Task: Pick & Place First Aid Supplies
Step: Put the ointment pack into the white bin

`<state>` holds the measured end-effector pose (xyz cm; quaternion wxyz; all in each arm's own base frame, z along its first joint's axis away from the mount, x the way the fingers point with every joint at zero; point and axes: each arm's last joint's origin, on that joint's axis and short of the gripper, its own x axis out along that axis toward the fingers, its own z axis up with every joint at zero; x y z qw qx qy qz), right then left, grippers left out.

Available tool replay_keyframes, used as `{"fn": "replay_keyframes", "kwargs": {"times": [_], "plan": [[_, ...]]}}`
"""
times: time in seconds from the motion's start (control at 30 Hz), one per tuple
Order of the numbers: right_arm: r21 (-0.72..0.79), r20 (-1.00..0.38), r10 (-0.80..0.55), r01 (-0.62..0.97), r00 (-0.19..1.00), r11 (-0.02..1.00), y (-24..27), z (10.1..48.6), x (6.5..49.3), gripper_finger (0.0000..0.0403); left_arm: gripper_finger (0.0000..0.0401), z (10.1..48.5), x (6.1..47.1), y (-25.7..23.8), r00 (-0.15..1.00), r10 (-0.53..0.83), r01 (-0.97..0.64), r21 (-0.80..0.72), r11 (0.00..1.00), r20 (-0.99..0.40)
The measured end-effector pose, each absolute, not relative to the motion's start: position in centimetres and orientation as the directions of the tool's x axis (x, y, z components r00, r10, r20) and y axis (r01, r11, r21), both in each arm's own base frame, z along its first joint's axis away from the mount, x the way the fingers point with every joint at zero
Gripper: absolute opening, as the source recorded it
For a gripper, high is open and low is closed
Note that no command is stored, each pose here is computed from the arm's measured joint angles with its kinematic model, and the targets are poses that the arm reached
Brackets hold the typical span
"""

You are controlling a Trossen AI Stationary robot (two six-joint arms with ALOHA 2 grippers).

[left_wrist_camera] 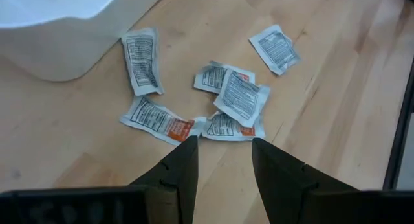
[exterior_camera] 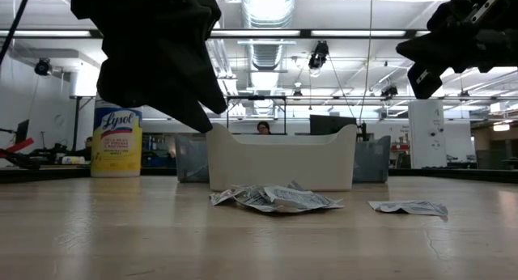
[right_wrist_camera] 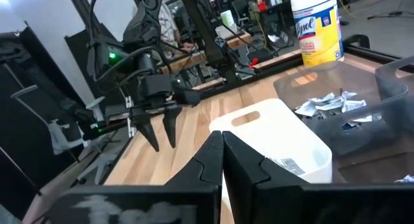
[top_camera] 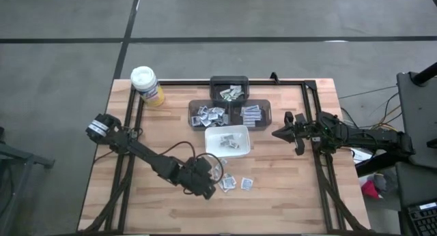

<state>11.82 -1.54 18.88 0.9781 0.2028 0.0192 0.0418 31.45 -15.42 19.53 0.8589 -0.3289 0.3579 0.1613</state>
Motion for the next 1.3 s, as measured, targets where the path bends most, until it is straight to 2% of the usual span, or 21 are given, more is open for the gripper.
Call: {"fn": "replay_keyframes", "kwargs": {"times": [0.23,0.53,0.97,1.1,1.3], "plan": [[0.381,-0.022,0.089,-0.074,0.996,0.921,-1.5,18.9,11.8,0.0008,0.0138,19.5,31.4,-15.2,0.692,0.072,-0.54,-0.449,0.712,-0.719],[0.385,-0.023,0.095,-0.079,0.995,0.92,-1.5,18.9,11.8,0.0008,0.0138,19.5,31.4,-14.7,0.701,0.195,-0.585,-0.397,0.707,-0.686],[0.383,-0.027,0.096,-0.079,0.995,0.92,-1.5,18.8,11.8,0.0008,0.0138,18.8,31.6,-14.5,0.681,0.175,-0.591,-0.392,0.705,-0.712],[0.384,-0.029,0.096,-0.078,0.995,0.92,-1.5,18.8,11.8,0.0008,0.0138,18.8,31.9,-13.9,0.674,0.176,-0.645,-0.455,0.614,-0.718],[0.384,-0.031,0.094,-0.075,0.995,0.92,-1.5,18.8,11.8,0.0008,0.0138,18.7,32.3,-13.2,0.648,0.08,-0.725,-0.581,0.369,-0.758]]}}
